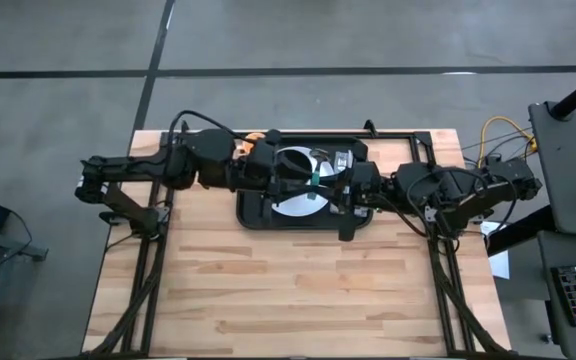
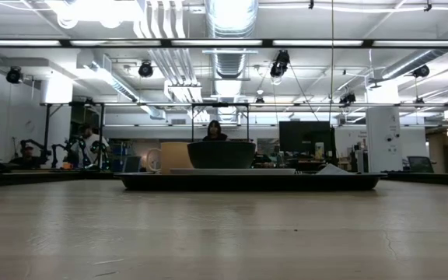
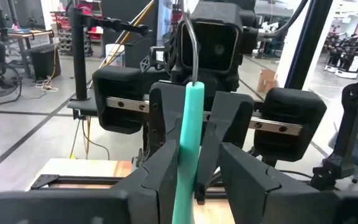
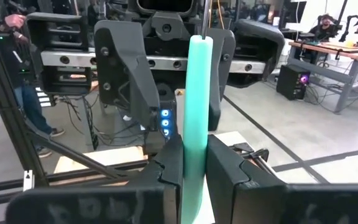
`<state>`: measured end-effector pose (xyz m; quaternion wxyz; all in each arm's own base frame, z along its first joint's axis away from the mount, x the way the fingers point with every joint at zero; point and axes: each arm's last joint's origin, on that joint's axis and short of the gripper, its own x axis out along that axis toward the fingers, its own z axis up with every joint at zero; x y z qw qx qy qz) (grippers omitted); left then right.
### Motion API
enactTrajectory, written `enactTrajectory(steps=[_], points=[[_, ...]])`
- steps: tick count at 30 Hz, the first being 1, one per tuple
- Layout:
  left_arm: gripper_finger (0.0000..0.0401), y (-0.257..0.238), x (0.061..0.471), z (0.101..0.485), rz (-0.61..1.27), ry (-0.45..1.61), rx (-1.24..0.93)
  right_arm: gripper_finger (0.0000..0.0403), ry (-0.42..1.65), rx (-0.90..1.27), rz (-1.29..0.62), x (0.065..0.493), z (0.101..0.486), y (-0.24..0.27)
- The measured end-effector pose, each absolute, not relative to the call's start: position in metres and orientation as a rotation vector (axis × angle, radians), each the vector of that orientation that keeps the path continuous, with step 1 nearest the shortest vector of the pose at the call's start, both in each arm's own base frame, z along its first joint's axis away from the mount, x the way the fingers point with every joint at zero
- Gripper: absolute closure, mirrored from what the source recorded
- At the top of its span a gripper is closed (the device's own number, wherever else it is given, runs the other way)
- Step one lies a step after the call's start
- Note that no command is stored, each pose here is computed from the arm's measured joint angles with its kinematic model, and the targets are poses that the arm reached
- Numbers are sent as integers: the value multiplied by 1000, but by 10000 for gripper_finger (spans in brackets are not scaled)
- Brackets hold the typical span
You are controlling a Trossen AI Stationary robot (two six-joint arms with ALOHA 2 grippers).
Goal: Set up tray
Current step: Put the blue spoon on top of the gray napkin on the black tray
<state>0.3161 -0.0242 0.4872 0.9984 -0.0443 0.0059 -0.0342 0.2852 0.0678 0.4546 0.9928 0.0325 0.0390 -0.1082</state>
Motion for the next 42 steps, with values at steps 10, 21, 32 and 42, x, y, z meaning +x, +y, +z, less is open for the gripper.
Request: enactTrajectory(steps=[10, 21, 32, 42], points=[[325, -25, 325, 484, -103, -3, -110, 373, 77, 61, -212, 286, 455, 65], [377, -26, 326, 485, -100, -24, -118, 336, 68, 70, -170, 286, 456, 66], [377, -19, 324, 476, 172, 62, -51, 225, -2, 184, -381, 260, 481, 64], [377, -14, 334, 468, 372, 82, -6, 248, 4, 175, -454, 287, 469, 57]])
